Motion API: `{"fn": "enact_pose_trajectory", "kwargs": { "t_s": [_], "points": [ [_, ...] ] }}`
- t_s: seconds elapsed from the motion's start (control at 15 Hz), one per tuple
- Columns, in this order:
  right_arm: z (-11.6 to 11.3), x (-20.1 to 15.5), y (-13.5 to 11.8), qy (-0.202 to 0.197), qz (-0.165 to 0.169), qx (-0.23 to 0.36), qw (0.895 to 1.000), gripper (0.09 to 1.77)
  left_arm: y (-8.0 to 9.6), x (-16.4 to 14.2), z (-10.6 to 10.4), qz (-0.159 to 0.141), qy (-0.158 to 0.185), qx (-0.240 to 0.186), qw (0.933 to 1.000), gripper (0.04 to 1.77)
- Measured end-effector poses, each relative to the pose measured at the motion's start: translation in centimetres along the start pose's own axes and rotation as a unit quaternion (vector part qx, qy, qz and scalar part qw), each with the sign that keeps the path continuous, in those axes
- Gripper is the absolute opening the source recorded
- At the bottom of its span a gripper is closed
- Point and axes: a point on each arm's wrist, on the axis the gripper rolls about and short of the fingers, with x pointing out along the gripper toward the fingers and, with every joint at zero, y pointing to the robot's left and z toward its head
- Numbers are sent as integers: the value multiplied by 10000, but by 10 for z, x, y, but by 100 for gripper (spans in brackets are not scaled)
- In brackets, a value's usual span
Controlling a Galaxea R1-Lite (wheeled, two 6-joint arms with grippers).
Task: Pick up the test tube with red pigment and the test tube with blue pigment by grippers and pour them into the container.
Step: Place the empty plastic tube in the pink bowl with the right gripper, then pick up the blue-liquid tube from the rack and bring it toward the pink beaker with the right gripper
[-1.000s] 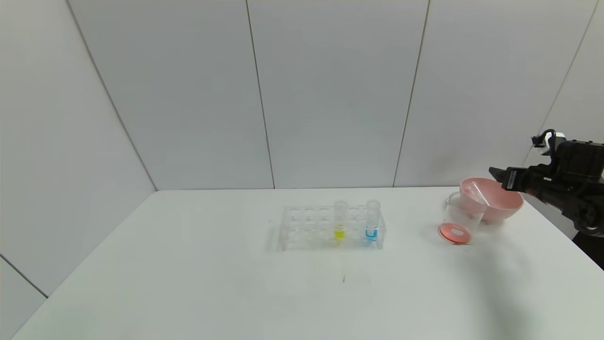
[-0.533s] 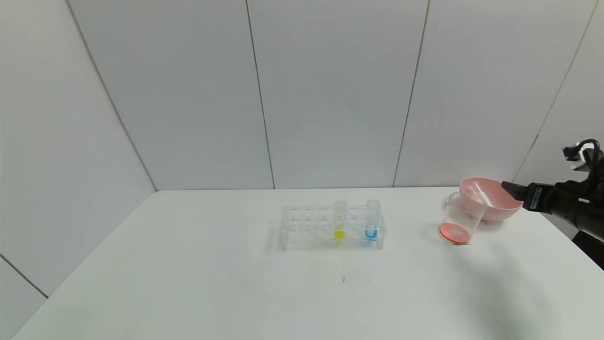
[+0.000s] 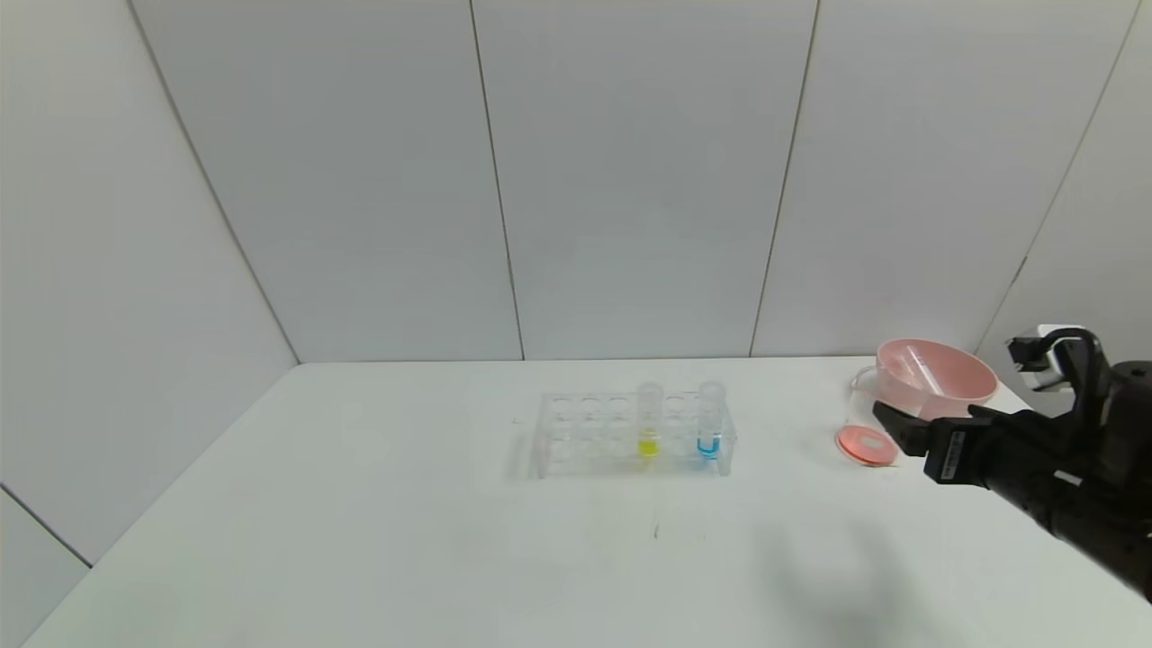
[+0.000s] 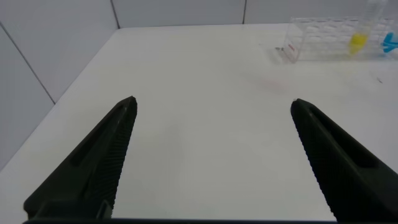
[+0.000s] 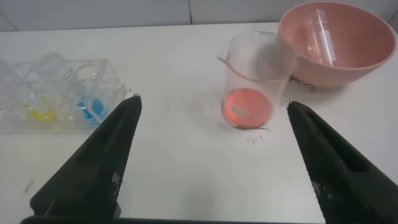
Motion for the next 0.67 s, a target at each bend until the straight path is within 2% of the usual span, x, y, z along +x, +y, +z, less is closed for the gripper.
{"fn": "enact_pose_trajectory", "kwargs": {
  "t_s": [0.27,0.4,0.67],
  "points": [
    [-16,-10,61,-48,152,129,9998,169,0,0,0,0,0,2,10000,176],
    [-24,-4,84,-189,211,153,9995,170,0,0,0,0,0,0,10000,176],
    [-42,15,123,-132,367,15,9992,170,0,0,0,0,0,0,10000,176]
  ]
}}
